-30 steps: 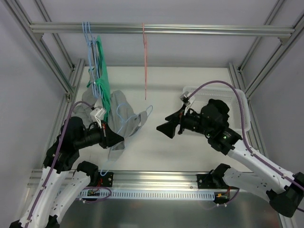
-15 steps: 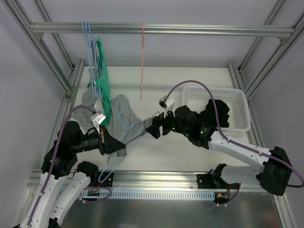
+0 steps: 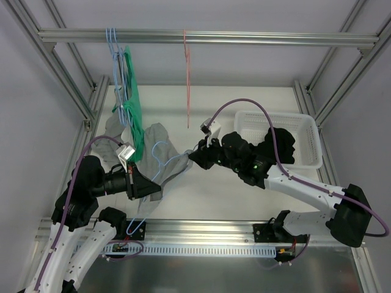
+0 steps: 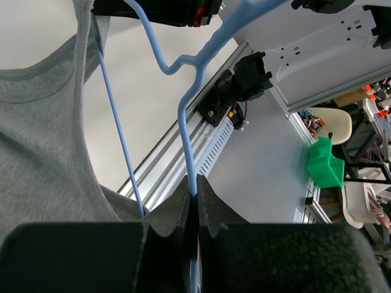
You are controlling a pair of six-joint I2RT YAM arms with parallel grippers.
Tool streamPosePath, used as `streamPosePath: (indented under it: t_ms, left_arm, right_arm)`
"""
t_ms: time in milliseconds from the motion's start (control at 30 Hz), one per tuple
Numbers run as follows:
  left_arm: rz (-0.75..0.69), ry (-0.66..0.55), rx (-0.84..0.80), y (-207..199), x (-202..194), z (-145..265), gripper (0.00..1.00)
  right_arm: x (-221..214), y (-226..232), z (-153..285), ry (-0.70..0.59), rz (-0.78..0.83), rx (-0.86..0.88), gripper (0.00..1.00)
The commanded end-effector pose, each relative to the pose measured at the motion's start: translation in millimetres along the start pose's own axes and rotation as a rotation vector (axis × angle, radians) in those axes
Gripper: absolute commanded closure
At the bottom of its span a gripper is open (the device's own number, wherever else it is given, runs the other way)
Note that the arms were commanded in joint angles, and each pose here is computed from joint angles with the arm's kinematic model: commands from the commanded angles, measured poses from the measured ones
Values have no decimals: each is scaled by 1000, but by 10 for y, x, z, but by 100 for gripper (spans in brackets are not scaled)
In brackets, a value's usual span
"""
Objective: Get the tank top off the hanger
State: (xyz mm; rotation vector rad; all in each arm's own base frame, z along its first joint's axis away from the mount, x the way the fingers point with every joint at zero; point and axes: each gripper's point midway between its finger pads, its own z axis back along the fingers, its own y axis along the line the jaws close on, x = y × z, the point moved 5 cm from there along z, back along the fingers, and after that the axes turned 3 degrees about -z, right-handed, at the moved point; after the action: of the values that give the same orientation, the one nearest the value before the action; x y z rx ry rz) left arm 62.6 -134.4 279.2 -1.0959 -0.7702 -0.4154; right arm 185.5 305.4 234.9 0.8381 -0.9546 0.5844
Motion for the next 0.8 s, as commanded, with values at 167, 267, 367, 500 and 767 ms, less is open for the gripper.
streamPosePath:
  t_ms: [167, 267, 367, 500, 767]
  left_arm:
    - [-26, -21, -19, -65, 101, 3, 100]
    - [-23, -14, -12, -38, 105, -16, 100]
    - [-28, 0, -29, -51, 114, -25, 100]
    - [-56, 10, -73, -146, 176, -4, 100]
    - [-124, -4, -240, -509, 511, 39, 100]
  right_arm:
    - [361, 69, 154, -131, 17, -27, 100]
    - [421, -12, 307, -153, 14, -112, 100]
    - [526, -130, 540, -194, 52, -220, 100]
    - [669, -294, 890, -215, 78, -365, 100]
    - [1186, -686, 1373, -273, 85, -544, 100]
